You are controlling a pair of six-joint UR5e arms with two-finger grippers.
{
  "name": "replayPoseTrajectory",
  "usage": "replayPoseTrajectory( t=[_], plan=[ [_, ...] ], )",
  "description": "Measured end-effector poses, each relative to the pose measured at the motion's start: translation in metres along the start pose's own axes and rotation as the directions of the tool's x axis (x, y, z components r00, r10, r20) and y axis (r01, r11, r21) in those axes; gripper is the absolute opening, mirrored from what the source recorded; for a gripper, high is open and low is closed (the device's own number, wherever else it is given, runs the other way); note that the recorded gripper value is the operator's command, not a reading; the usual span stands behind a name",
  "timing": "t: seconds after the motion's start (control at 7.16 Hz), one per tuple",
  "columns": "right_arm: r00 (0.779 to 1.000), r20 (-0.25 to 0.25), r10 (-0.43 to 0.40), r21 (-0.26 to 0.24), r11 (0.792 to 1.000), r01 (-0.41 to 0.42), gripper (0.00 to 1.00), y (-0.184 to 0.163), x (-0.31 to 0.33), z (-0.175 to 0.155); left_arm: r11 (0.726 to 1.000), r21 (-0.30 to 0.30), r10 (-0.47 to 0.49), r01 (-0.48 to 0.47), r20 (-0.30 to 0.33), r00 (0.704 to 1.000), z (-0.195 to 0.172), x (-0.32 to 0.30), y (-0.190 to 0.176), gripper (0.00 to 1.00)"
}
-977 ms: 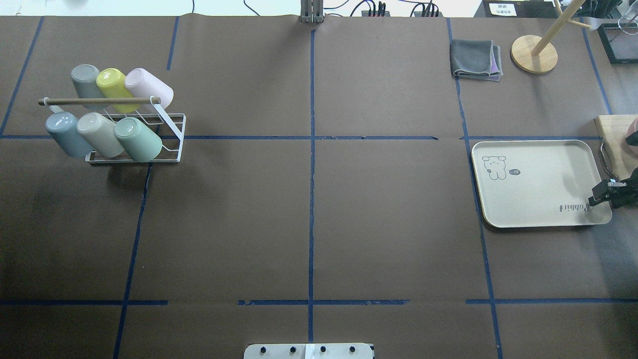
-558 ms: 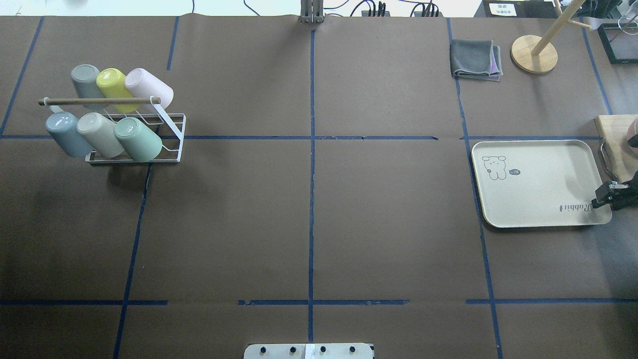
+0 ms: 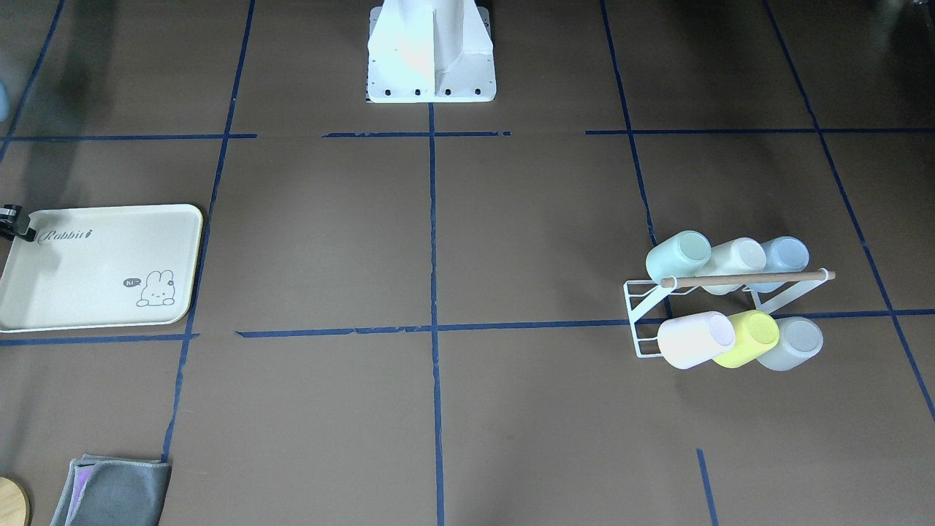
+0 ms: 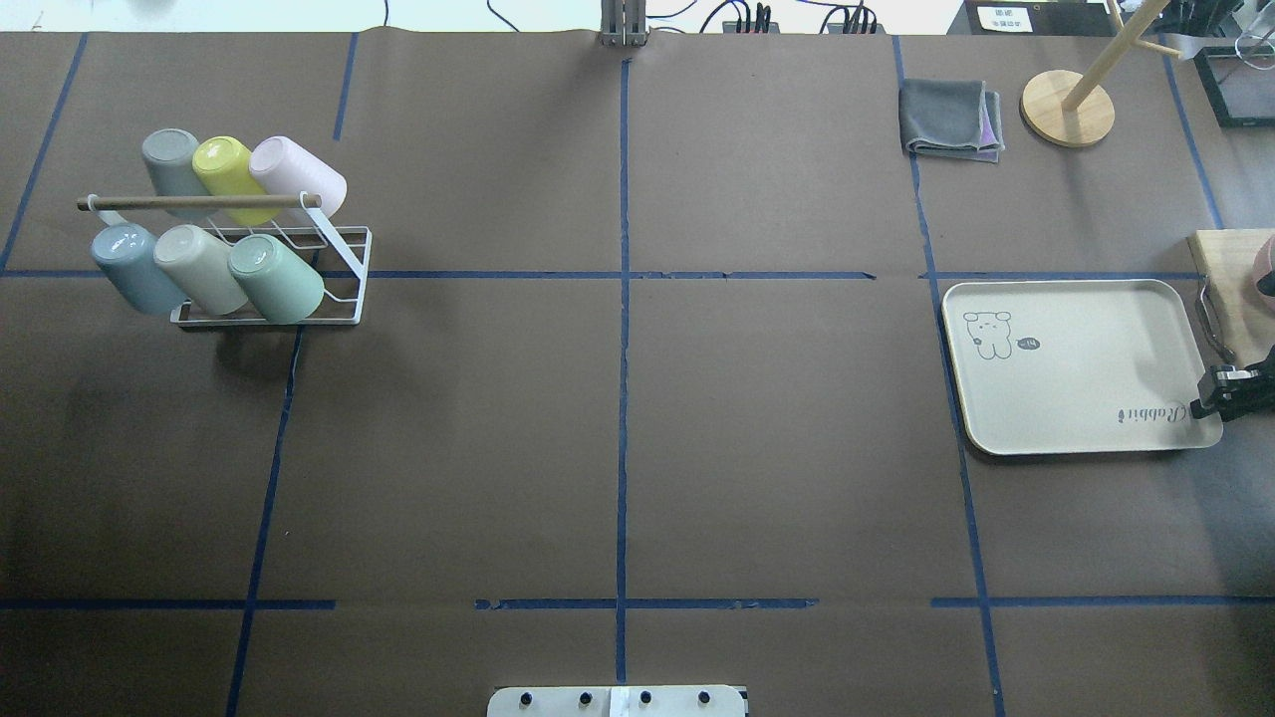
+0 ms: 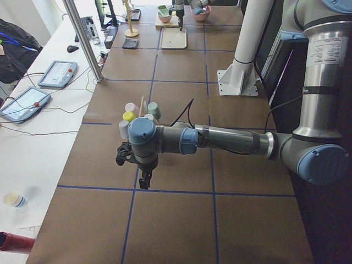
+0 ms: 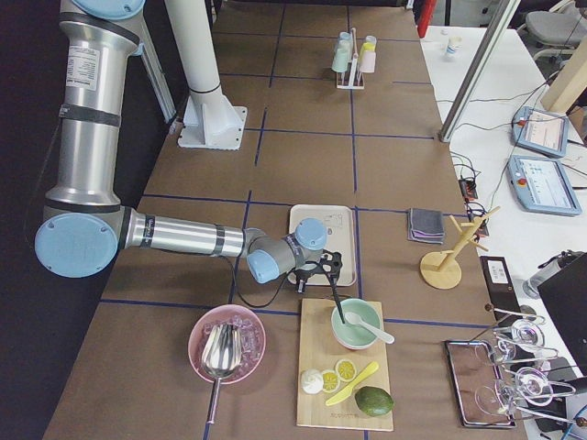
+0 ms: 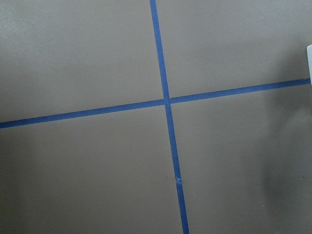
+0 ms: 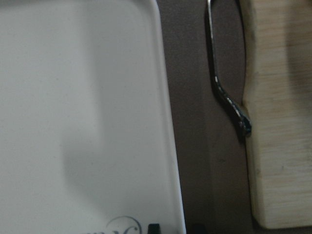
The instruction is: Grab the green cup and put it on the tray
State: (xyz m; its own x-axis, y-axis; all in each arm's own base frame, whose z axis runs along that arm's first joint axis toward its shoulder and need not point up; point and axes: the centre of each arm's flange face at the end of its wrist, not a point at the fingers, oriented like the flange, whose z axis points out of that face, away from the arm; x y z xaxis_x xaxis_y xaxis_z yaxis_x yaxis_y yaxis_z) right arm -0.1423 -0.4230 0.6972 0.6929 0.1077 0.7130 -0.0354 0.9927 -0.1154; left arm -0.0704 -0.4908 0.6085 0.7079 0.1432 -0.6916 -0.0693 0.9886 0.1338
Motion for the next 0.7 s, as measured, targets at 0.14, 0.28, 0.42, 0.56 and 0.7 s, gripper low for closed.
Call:
replayPoseTrajectory(
  t=[0.14, 0.28, 0.42, 0.56, 0.7],
  plan=[
    [1.000, 0.001, -0.001, 0.001, 1.000, 0.001, 0.00, 0.000, 0.000, 0.000, 1.000, 0.000, 0.000, 0.000, 0.000, 1.000, 0.000, 0.000, 0.000, 1.00],
    [1.000, 0.002, -0.003, 0.003, 1.000, 0.003, 0.00, 0.000, -0.001, -0.001, 1.000, 0.000, -0.001, 0.001, 0.000, 1.000, 0.000, 0.000, 0.000, 1.00],
    [1.000, 0.011, -0.013, 0.012, 1.000, 0.012, 0.00, 0.000, -0.003, -0.004, 1.000, 0.000, -0.001, 0.001, 0.000, 1.000, 0.000, 0.000, 0.000, 1.00],
    [0.999, 0.031, -0.036, 0.038, 0.999, 0.034, 0.00, 0.000, -0.006, -0.010, 1.000, 0.001, -0.001, 0.001, 0.000, 1.000, -0.001, 0.001, -0.001, 1.00],
    [0.996, 0.060, -0.064, 0.080, 0.995, 0.059, 0.00, 0.001, -0.005, -0.019, 1.000, 0.001, 0.000, 0.000, 0.000, 1.000, -0.001, 0.001, -0.001, 1.00]
  ],
)
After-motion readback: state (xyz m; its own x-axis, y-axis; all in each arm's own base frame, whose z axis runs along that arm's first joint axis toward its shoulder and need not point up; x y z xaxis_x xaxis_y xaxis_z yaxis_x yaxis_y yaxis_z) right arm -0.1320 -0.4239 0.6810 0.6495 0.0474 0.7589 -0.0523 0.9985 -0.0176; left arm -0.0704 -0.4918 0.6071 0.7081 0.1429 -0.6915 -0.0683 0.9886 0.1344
